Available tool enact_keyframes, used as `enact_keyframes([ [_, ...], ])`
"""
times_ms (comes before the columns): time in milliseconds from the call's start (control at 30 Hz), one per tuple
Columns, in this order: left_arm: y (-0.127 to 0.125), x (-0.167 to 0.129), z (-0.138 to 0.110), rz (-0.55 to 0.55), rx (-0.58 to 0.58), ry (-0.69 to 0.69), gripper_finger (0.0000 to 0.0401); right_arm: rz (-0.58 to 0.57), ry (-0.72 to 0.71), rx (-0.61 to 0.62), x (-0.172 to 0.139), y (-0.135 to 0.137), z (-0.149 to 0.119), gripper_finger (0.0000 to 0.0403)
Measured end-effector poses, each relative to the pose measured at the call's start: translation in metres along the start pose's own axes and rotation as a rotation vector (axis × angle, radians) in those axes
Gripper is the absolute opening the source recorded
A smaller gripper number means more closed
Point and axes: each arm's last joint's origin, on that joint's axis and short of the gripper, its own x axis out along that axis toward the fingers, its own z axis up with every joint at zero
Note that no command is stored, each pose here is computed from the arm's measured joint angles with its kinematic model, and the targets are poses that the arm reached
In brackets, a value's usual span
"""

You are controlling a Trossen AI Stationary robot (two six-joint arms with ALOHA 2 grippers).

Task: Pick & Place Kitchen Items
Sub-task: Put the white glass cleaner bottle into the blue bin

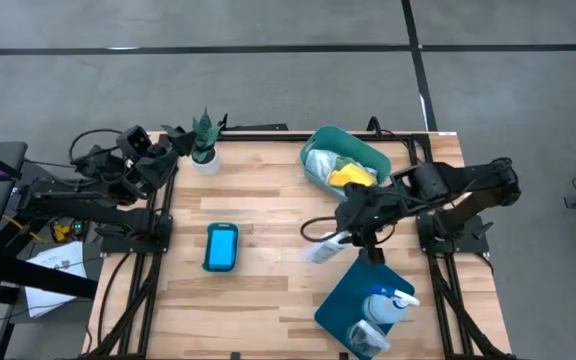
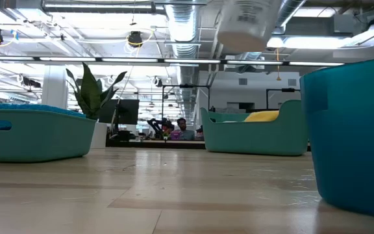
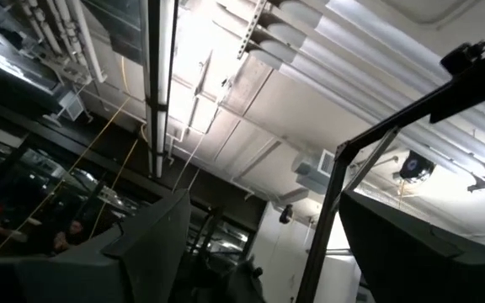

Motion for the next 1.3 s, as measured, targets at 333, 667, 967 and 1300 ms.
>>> enact_keyframes([
  [333, -0.001, 0.000, -0.004, -0.004, -0.012, 0.022, 0.0301, 0.006, 0.182, -0.195, 0.005, 0.004, 0.034, 0.0106],
  [667, -0.006, 0.000, -0.010, -0.017, -0.019, 0.074, 0.0301, 0.154, 0.189, -0.285, 0.026, 0.028, 0.048, 0.0106],
  [967, -0.007, -0.001, -0.014, -0.037, -0.027, 0.115, 0.0301, 0.233, 0.233, -0.404, 0.046, 0.052, 0.046, 0.0106],
  [1300, -0.014, -0.002, -0.017, -0.088, -0.059, 0.143, 0.0301, 0.293, 0.227, -0.598, 0.050, 0.065, 0.043, 0.0106],
])
